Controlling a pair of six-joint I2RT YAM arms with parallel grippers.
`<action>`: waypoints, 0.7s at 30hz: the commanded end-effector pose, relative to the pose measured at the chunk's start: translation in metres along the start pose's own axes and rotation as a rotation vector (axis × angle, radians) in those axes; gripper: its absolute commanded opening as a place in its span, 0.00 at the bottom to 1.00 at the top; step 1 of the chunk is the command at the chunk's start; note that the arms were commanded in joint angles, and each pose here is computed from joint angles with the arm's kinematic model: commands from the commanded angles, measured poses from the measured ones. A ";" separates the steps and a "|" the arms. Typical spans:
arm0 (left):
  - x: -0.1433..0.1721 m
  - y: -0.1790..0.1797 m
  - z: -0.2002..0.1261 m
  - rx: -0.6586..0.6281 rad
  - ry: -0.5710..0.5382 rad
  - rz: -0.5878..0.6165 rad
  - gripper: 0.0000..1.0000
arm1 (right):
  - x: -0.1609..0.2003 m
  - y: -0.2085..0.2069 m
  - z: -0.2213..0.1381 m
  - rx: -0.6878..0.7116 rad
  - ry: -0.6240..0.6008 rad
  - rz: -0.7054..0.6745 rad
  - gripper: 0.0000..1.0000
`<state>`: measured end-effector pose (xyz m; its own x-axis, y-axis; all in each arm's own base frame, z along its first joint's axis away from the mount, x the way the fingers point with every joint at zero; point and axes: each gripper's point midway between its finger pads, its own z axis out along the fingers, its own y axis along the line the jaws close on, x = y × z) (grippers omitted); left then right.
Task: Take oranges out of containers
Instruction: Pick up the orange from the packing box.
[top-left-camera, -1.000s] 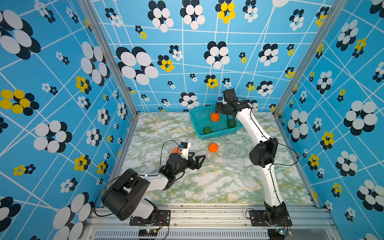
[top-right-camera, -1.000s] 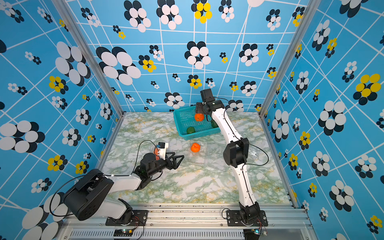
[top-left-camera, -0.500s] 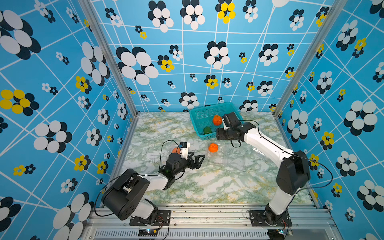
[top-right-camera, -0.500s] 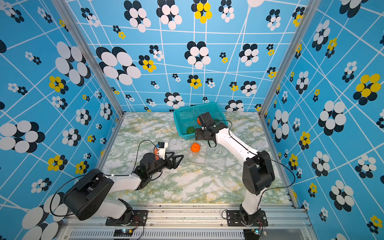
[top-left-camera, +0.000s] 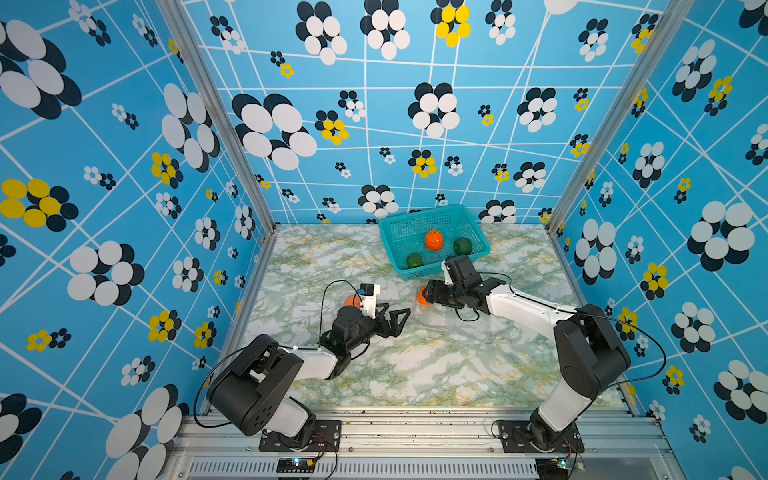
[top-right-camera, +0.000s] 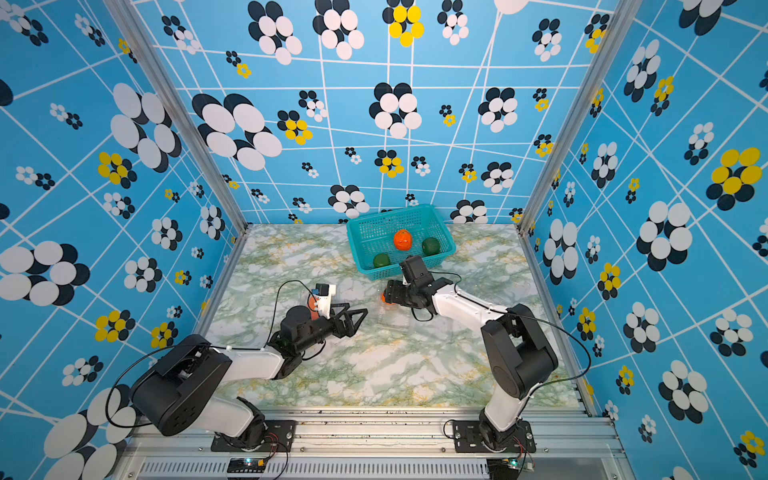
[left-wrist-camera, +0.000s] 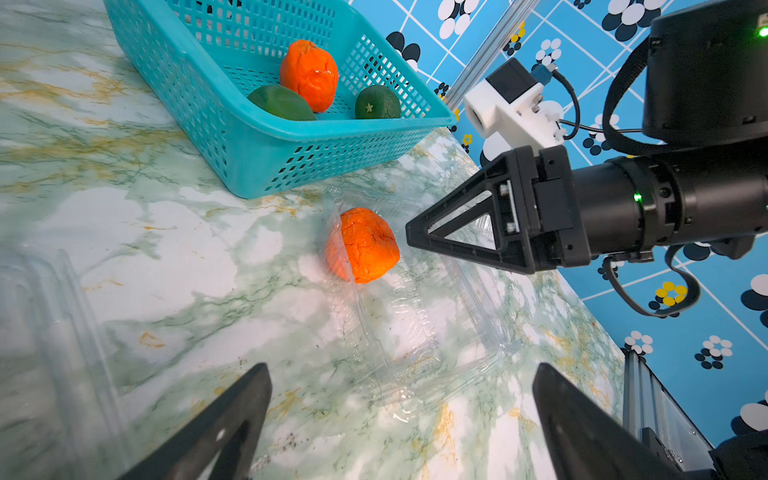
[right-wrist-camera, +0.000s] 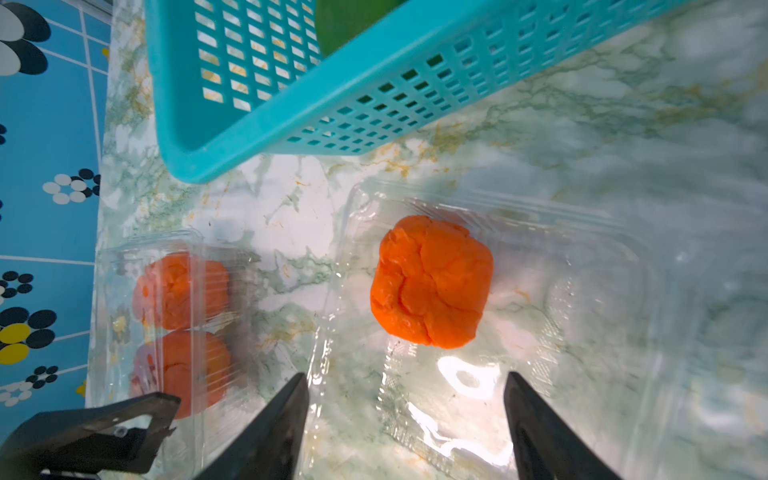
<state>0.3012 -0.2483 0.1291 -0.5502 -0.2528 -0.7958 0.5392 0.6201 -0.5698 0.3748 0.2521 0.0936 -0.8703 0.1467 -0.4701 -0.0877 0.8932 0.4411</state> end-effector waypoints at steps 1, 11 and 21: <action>0.016 0.010 -0.003 -0.016 0.050 -0.036 1.00 | -0.004 0.004 0.015 -0.020 -0.015 0.016 0.76; 0.017 0.010 -0.003 -0.014 0.051 -0.037 0.99 | -0.005 -0.016 0.041 0.096 0.006 0.003 0.75; 0.017 0.010 -0.003 -0.016 0.051 -0.039 1.00 | -0.005 -0.018 0.037 0.105 -0.002 0.017 0.46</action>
<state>0.3017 -0.2475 0.1295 -0.5521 -0.2559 -0.7936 0.5385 0.6173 -0.5736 0.3998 0.2561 0.0527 -0.8794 0.1598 -0.4485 -0.0299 0.9216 0.3870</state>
